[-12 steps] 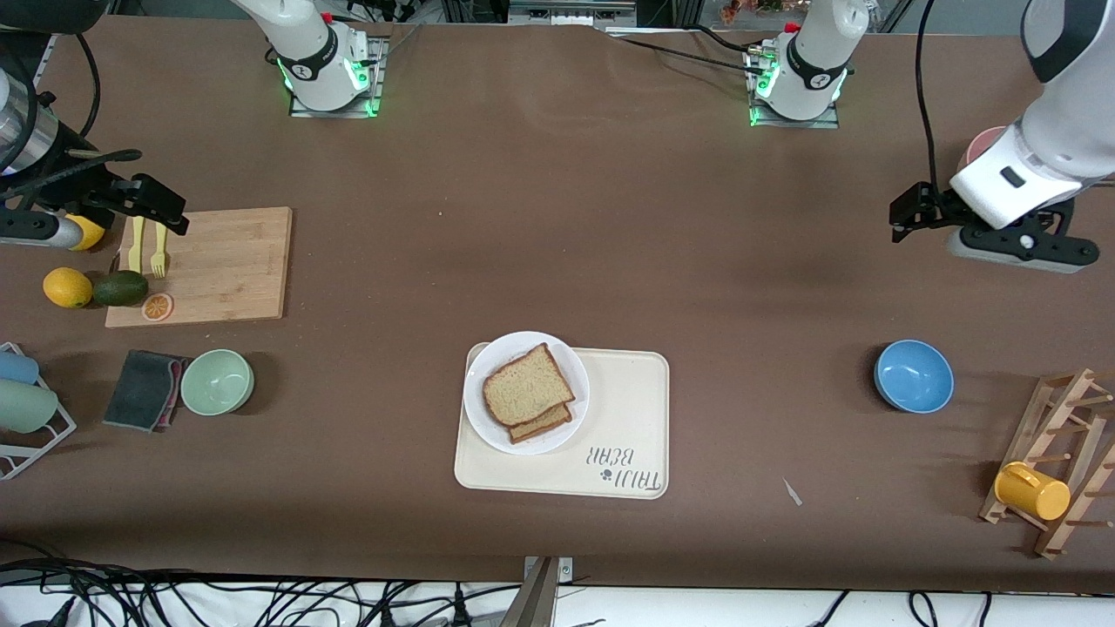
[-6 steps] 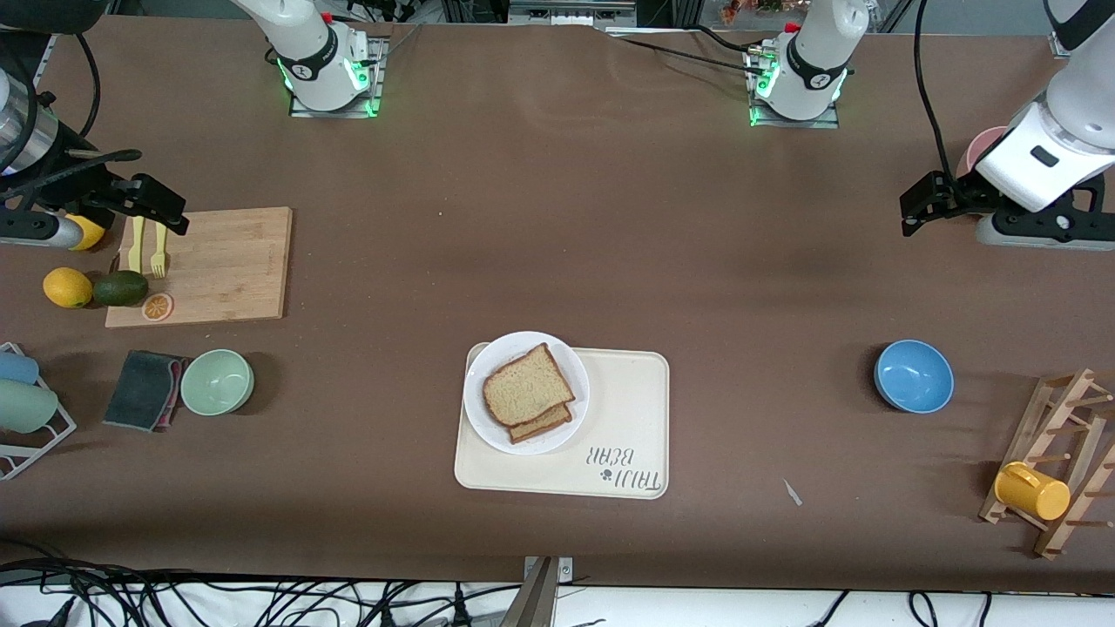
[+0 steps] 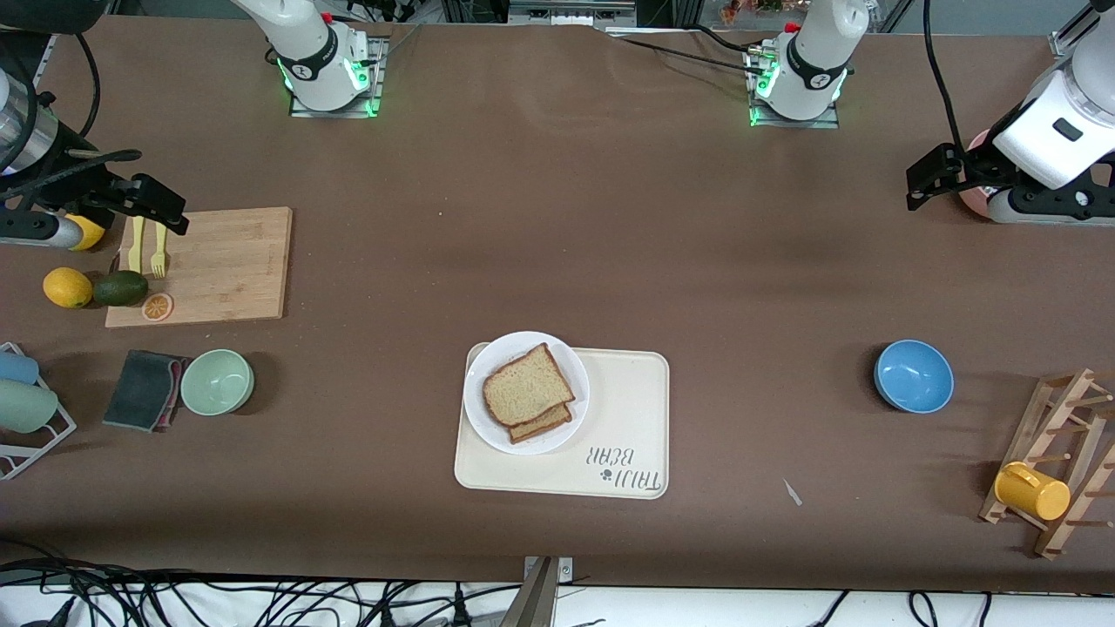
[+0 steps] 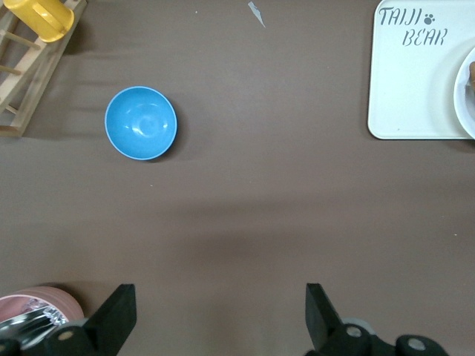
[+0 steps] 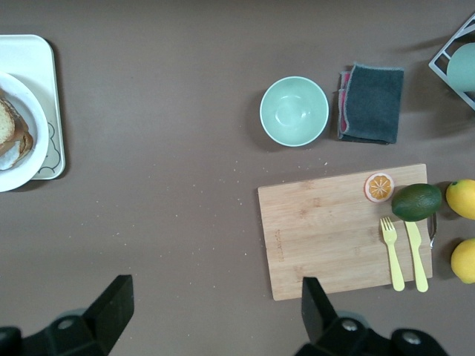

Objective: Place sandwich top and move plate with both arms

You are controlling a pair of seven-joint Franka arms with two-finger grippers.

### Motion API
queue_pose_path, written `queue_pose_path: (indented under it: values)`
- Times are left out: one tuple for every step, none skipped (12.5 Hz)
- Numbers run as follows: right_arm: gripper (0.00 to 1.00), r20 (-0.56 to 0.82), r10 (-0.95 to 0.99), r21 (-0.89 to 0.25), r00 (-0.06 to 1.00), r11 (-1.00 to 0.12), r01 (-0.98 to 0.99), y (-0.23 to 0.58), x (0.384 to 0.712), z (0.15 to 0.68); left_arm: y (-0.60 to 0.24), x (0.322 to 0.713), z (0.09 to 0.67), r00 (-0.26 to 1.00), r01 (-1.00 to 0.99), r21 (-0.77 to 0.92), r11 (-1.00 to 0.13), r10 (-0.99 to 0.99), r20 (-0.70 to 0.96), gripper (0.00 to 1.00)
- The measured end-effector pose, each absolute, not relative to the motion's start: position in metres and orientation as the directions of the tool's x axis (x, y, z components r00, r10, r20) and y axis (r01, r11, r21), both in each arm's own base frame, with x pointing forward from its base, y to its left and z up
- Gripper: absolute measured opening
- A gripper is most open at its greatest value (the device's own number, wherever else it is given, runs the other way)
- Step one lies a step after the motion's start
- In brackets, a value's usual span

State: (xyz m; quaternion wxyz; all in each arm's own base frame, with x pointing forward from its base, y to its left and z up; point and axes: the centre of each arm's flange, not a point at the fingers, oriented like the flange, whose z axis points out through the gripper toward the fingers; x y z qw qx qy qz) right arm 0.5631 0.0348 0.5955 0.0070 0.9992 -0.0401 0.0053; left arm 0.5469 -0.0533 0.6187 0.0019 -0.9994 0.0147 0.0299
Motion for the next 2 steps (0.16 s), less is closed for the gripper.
queue_pose_path:
  values:
    - [1.0,0.011,-0.08,0.014,0.997,-0.997,-0.08,0.0348,0.5631,0.5955,-0.0513,0.5484,0.6163,0.998,-0.025,-0.001,-1.0,-0.025,-0.064,1.0]
    - [1.0,0.011,-0.08,0.014,0.997,-0.997,-0.08,0.0348,0.5631,0.5955,-0.0506,0.5494,0.6143,0.997,-0.023,-0.001,-1.0,-0.023,-0.068,1.0]
